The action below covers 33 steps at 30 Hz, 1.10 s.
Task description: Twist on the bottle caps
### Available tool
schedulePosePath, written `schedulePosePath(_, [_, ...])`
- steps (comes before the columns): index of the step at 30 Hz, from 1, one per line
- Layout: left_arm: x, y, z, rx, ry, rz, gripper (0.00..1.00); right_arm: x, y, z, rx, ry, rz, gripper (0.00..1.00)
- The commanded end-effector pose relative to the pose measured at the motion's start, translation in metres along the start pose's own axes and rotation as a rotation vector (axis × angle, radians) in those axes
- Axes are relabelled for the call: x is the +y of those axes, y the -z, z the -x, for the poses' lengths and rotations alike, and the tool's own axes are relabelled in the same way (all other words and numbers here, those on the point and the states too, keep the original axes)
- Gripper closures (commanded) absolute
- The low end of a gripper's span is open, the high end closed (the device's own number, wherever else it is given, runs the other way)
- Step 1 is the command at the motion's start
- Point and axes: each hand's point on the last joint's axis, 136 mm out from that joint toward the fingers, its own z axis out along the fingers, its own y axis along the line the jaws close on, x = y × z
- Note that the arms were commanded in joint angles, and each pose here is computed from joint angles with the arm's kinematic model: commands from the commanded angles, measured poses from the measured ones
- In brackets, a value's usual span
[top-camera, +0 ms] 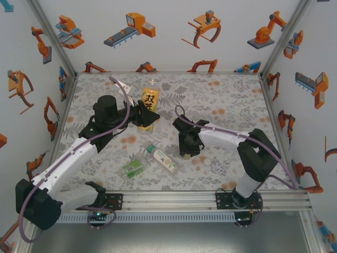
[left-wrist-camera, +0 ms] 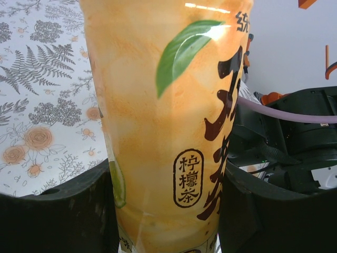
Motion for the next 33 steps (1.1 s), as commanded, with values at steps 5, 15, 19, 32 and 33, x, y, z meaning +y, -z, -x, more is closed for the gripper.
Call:
schedulePosePath(5, [0.002,-0.001,0.004,-0.02,0.011,0.002,0.91,-0.002,-0.008,-0.008,0.02,-0.018,-0.006,0.56])
schedulePosePath(15, [0.004,-0.003,0.0,-0.009,0.017,0.009,0.91,-0.002,-0.021,-0.013,0.041,-0.029,-0.002,0.63])
schedulePosePath(19, [0.005,-0.002,0.0,-0.007,0.019,0.014,0.91,-0.001,-0.019,-0.011,0.031,-0.028,-0.001,0.73])
schedulePosePath(32, [0.005,-0.004,0.0,-0.002,0.024,0.013,0.9,-0.007,-0.009,0.066,-0.04,-0.173,0.232,0.81])
schedulePosePath(33, [0.005,-0.003,0.0,-0.003,0.023,0.014,0.9,-0.008,-0.009,0.073,-0.042,-0.186,0.25,0.81])
